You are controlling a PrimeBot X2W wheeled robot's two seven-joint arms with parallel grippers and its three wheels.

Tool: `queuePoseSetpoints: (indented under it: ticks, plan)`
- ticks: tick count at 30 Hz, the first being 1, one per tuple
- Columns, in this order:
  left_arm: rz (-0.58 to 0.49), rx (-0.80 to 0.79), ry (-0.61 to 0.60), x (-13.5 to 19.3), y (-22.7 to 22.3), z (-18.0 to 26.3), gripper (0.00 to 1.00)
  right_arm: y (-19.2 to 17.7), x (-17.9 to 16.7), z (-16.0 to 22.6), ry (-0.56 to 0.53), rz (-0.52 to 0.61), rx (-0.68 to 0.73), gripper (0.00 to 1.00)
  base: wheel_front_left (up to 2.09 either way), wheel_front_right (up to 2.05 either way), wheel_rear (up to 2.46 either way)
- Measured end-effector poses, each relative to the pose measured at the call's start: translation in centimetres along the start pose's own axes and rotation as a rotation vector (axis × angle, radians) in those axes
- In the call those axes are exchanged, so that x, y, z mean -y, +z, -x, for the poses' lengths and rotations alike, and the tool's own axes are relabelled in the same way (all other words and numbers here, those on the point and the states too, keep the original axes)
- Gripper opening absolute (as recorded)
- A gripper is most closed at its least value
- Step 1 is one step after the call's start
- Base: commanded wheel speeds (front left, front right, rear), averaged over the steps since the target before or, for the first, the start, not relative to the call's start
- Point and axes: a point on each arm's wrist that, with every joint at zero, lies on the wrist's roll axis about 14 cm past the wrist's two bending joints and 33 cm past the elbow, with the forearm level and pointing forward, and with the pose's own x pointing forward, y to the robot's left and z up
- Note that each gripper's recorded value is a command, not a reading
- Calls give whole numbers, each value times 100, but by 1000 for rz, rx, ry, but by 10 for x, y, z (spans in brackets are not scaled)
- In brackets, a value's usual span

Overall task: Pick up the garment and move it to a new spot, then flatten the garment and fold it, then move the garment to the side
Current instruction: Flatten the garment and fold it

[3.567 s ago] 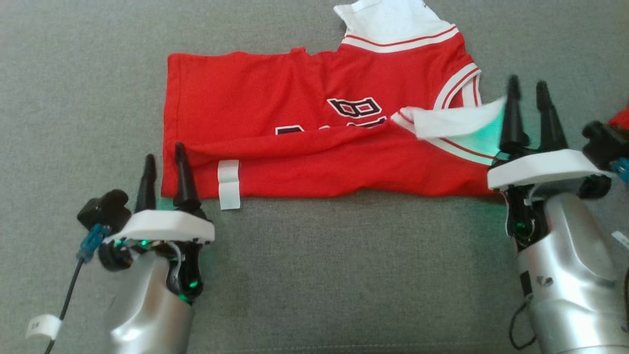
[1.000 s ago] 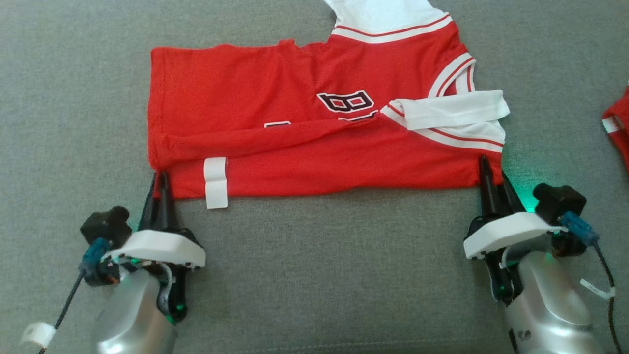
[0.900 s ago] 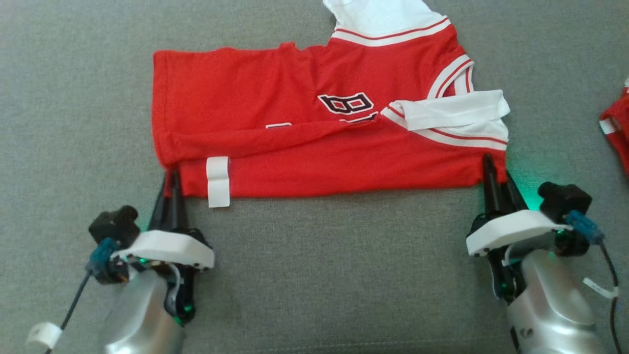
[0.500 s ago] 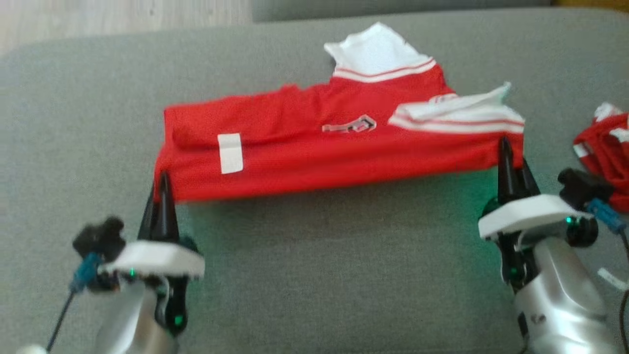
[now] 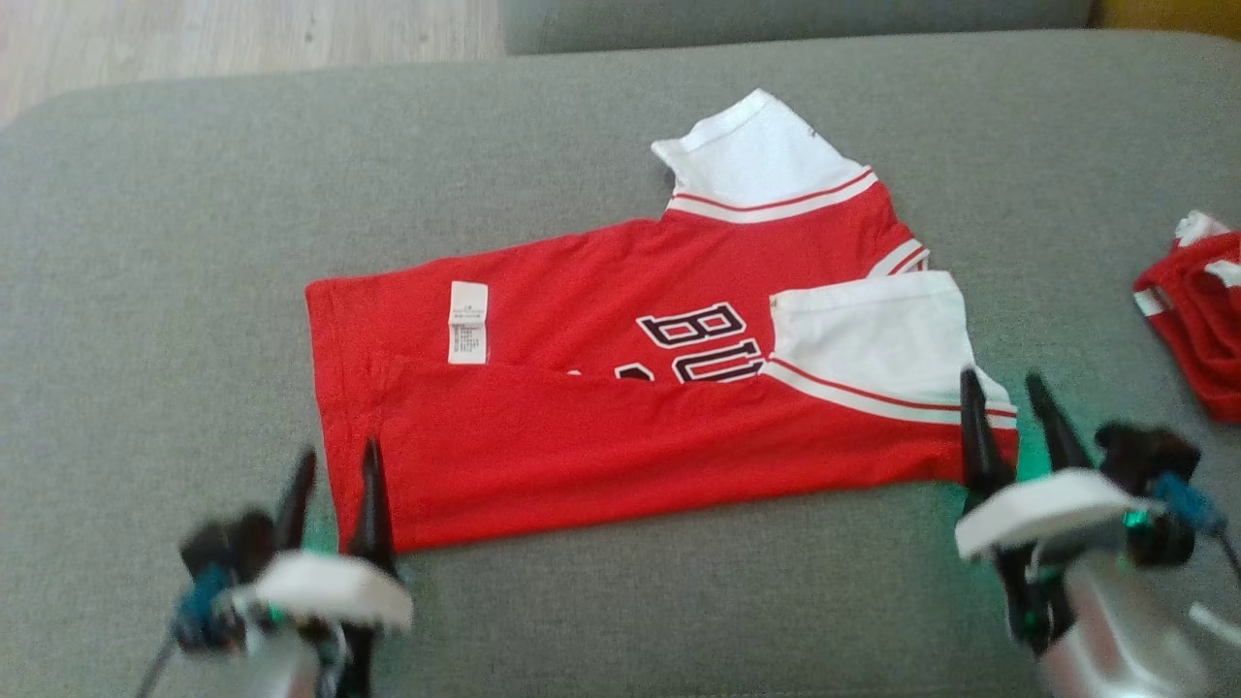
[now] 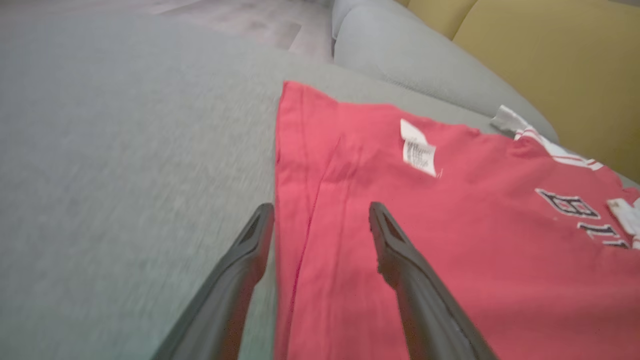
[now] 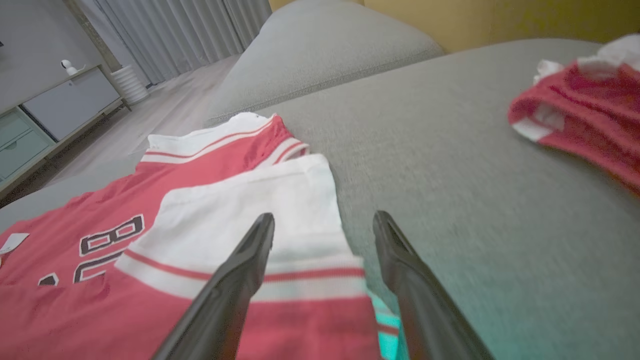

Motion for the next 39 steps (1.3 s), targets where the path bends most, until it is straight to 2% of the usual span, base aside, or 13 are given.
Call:
queuePoseSetpoints:
  ticks: [5,9,12,19,28,29,30,31,35,39]
  plan:
    - [-144,95,-72,4,61,-47,100,35,-16,-35,58,64,81,100,0,0,0]
    - [-242,-36,-100,-1,67,-78,100,51,-33,-60,109,95,111,100,0,0,0]
    - [-252,-164,-85,-15,56,-90,100,55,-44,-75,147,118,116,100,0,0,0]
    - [-278,-332,-82,-37,31,-104,100,51,-52,-99,186,156,99,100,0,0,0]
    - [-240,-312,-109,-34,30,-121,100,38,-49,-115,193,172,63,100,0,0,0]
    - [-236,-320,-116,-32,28,-121,96,40,-49,-118,195,175,65,100,0,0,0]
    - [-232,-324,-124,-30,27,-121,44,42,-49,-121,196,178,68,100,0,0,0]
    - [-227,-333,-133,-28,26,-121,0,44,-49,-124,199,186,69,100,0,0,0]
    - [-189,-348,-188,-12,21,-116,0,45,-49,-141,205,217,22,100,0,0,0]
    - [-205,-308,-209,-10,26,-111,0,50,-52,-167,207,263,-54,100,0,0,0]
